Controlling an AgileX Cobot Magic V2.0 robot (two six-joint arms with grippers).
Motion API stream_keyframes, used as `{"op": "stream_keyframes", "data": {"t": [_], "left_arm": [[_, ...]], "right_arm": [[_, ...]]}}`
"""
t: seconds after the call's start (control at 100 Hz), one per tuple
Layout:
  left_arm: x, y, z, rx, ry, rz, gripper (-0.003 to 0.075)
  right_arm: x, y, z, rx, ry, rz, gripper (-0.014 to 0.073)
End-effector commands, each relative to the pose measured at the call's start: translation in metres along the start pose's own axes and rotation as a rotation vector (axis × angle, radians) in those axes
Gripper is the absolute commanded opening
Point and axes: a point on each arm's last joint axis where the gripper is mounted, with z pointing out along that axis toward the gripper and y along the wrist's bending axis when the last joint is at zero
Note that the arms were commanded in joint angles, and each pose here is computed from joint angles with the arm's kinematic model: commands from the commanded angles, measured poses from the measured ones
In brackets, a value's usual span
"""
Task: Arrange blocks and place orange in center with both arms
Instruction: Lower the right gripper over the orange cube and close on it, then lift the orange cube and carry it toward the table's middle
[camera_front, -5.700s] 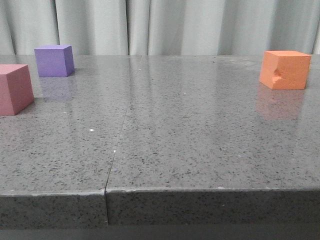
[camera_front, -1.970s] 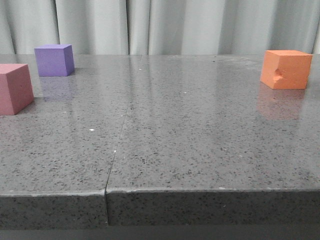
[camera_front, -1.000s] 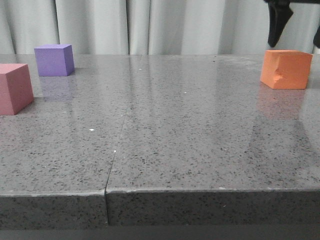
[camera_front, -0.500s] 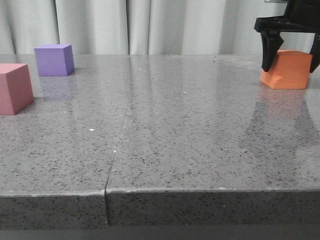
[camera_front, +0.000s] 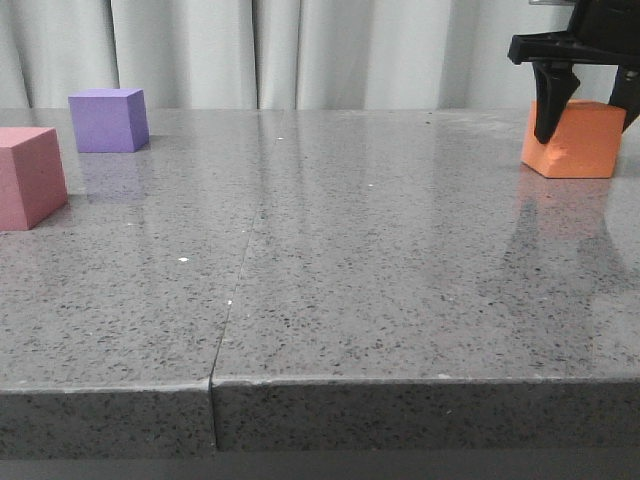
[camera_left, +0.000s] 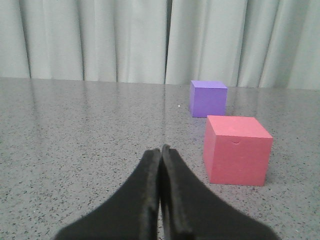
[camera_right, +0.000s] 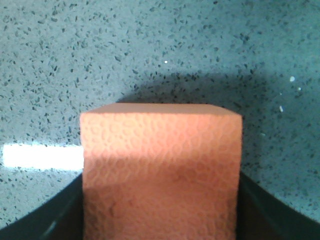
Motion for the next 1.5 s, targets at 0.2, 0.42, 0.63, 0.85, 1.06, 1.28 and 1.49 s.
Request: {"op": "stream_keyframes", "data": {"t": [0.2, 0.42, 0.63, 0.85, 1.06, 1.28, 1.49], "left_arm": [[0.005, 0.001, -0.001, -0.006, -0.069, 0.001, -0.002], [0.005, 0.001, -0.001, -0.006, -0.069, 0.001, -0.002], [0.005, 0.001, -0.001, -0.006, -0.069, 0.001, -0.002], [0.005, 0.001, -0.001, -0.006, -0.069, 0.001, -0.002], [0.005, 0.001, -0.001, -0.006, -0.069, 0.001, -0.002], [0.005, 0.001, -0.001, -0.006, -0.069, 0.001, -0.002], [0.005, 0.001, -0.001, -0.006, -0.069, 0.001, -0.002]], "right_arm": [[-0.007, 0.001, -0.031, -0.005, -0.109, -0.004, 0.0339], [-0.006, 0.004, -0.042, -0.014, -0.064, 0.056, 0.0339], [-0.009, 0.011, -0.068, -0.022, -0.043, 0.092, 0.0339], [-0.008, 0.048, -0.084, -0.062, -0.058, 0.078, 0.0339], [0.005, 0.099, -0.086, -0.113, -0.042, 0.045, 0.0339], [0.021, 0.145, -0.09, -0.162, -0.031, 0.02, 0.0339], [0.029, 0.169, -0.093, -0.199, -0.046, 0.022, 0.0339]]}}
